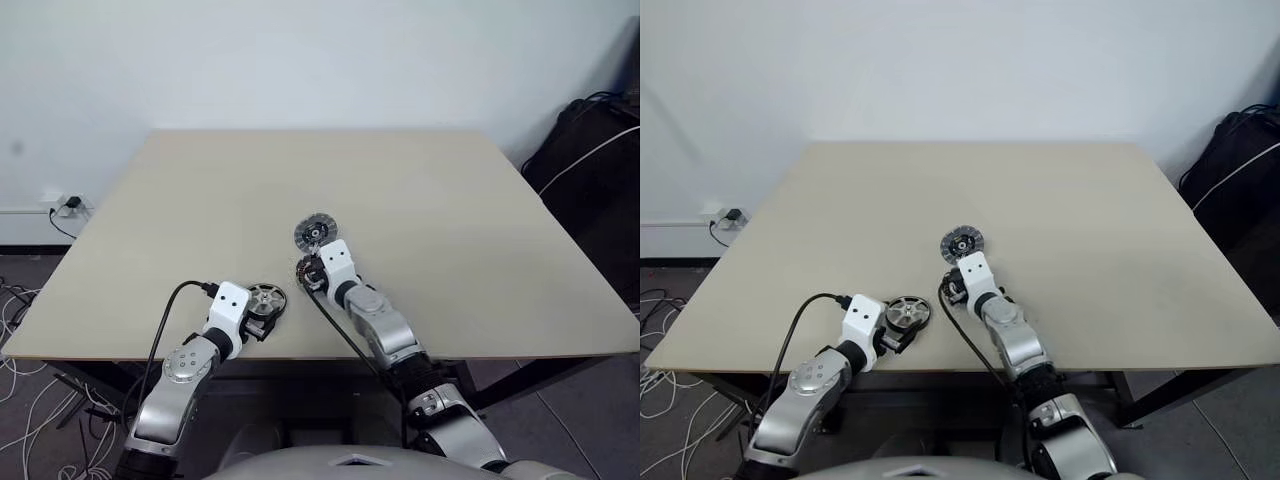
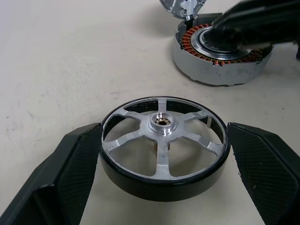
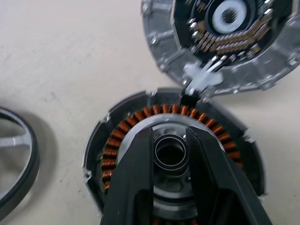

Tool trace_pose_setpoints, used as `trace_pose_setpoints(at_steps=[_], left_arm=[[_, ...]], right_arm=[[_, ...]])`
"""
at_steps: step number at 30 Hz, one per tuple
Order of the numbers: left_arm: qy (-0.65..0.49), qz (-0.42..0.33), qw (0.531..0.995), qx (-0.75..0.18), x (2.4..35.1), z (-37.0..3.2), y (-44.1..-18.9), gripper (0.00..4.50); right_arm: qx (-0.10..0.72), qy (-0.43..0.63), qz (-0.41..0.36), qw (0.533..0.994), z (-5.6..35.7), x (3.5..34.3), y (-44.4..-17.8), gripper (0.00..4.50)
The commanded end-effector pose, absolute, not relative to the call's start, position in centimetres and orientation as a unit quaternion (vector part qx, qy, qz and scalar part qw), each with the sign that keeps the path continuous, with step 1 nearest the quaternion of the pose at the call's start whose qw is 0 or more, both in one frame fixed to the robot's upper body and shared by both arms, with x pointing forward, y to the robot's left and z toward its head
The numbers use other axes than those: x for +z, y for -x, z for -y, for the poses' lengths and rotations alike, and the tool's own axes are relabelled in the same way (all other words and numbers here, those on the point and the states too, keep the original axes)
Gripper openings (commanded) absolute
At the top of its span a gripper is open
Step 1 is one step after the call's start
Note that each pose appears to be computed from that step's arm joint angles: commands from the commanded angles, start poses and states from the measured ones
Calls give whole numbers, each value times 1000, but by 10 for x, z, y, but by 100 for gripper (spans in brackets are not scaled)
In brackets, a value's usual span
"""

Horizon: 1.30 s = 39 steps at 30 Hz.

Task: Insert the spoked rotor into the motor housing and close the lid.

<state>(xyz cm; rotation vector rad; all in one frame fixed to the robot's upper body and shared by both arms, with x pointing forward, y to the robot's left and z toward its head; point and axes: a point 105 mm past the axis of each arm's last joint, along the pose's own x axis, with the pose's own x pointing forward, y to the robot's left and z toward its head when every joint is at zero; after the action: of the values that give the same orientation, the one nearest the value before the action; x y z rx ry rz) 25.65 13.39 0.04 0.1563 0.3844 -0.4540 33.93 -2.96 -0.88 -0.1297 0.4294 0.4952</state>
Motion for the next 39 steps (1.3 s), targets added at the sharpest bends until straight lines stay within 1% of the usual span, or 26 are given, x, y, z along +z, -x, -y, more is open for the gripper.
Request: trace_pose_setpoints(at_steps=[1,8,10,19,21,22,25,27,28,30,34,39], left_arm=[[-84,-149,960,-221,20,-133,-263,450],[-83,-150,960,-223,19,-132,-263,450],[-83,-150,959,-224,19,-131,-264,450],[-83,-151,958,-229,18,-129,-265,450],[-82,-151,958,-229,18,-129,-265,450],[-83,-152,958,-229,18,-129,-265,450],[-82,-152,958,-230,17,-128,-264,450],[-82,-152,958,-230,17,-128,-264,450],[-82,-152,958,-230,17,-128,-264,450],[-82,-152,958,-230,17,-128,-264,450],[-81,-152,958,-229,17,-128,-264,450],[-81,-153,959,-226,17,-129,-263,450]], right_arm=[[251,65,-182,949,23,5,-347,68],[243,63,-186,950,29,2,-347,68],[240,63,-186,951,31,2,-347,146],[234,57,-171,955,37,10,-348,437],[240,46,-160,956,35,17,-347,421],[241,42,-157,957,34,19,-347,406],[245,40,-149,957,31,25,-346,309],[249,39,-147,957,27,26,-345,235],[250,39,-146,956,26,27,-345,210],[252,39,-146,956,24,27,-344,136],[250,46,-150,955,23,25,-345,6],[244,53,-155,956,25,23,-346,2]])
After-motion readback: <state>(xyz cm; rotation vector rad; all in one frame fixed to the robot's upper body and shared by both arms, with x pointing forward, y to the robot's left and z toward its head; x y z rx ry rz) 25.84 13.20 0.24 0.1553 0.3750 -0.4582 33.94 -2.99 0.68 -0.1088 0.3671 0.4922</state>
